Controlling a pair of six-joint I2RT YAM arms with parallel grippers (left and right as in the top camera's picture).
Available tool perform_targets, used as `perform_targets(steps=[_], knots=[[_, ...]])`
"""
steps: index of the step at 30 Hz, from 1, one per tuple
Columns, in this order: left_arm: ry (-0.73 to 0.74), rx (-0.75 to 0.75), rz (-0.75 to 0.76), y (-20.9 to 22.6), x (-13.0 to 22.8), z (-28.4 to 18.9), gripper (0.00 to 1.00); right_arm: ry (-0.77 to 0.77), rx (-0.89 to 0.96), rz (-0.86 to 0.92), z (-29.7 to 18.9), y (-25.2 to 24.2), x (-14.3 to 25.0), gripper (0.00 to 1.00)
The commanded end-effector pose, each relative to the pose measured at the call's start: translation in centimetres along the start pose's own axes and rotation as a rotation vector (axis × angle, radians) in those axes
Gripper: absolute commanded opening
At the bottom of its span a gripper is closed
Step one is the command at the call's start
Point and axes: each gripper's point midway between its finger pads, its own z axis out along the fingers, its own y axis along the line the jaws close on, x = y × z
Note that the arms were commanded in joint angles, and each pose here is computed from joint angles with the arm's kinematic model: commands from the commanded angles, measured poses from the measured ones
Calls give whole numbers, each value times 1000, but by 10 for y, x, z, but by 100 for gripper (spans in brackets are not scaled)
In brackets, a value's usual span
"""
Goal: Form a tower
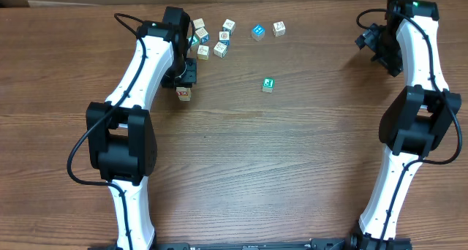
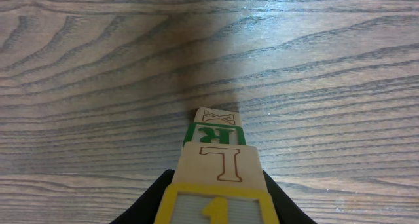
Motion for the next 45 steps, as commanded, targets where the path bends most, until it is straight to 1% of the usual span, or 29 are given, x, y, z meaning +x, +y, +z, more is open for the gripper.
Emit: perform_targets(steps=[1,6,10,13,20,33,36,40,41,43,45], knots=[[-6,-17,10,3,1,-3,32,-48,-33,9,-26,1,-10,100],[-5,-16,10,3,1,-3,41,-48,-33,9,-26,1,-10,100],[-5,-16,12,2,1,-3,42,-48,-33,9,-26,1,-10,100],[-4,-16,48,2,1,-3,42,-48,-33,9,-26,1,-10,100],[5,-18,57,3,3,-3,33,-48,-33,9,-26,1,-10,100],[15,-20,57,3,6,-3,28,-48,-33,9,-26,1,-10,100],[14,-20,57,3,6,-3,30,-48,-33,9,-26,1,-10,100],[14,-20,57,3,6,-3,35,-48,-33,9,-26,1,-10,100],[14,-20,57,3,6,-3,39,-48,-33,9,-26,1,-10,100],[14,-20,57,3,6,-3,43,-48,-33,9,-26,1,-10,100],[14,-20,57,3,5,-3,57,-48,-33,9,-26,1,-10,100]])
